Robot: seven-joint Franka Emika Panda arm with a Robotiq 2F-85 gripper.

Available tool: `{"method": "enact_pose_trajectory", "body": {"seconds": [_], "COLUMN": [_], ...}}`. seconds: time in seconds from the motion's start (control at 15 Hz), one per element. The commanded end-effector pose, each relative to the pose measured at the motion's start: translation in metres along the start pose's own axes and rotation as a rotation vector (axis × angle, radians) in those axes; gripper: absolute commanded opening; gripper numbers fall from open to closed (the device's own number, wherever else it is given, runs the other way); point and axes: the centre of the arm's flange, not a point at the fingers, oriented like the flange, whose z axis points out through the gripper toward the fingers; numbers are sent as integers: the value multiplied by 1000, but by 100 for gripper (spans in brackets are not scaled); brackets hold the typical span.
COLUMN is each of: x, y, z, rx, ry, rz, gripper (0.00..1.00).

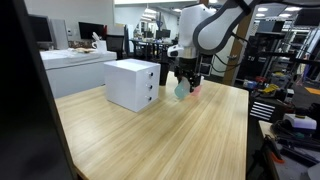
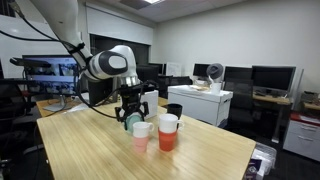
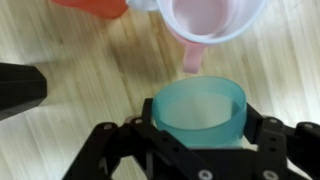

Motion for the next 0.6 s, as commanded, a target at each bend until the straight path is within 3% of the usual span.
{"method": "enact_pose_trajectory", "body": {"seconds": [0.0,0.53], "x": [1,-3], "y": [-26,-41], "z": [-23,-22], "rx": [-103,-393], "ry": [-85,-257], "rz": [-46,-77], "gripper": [55,55]}}
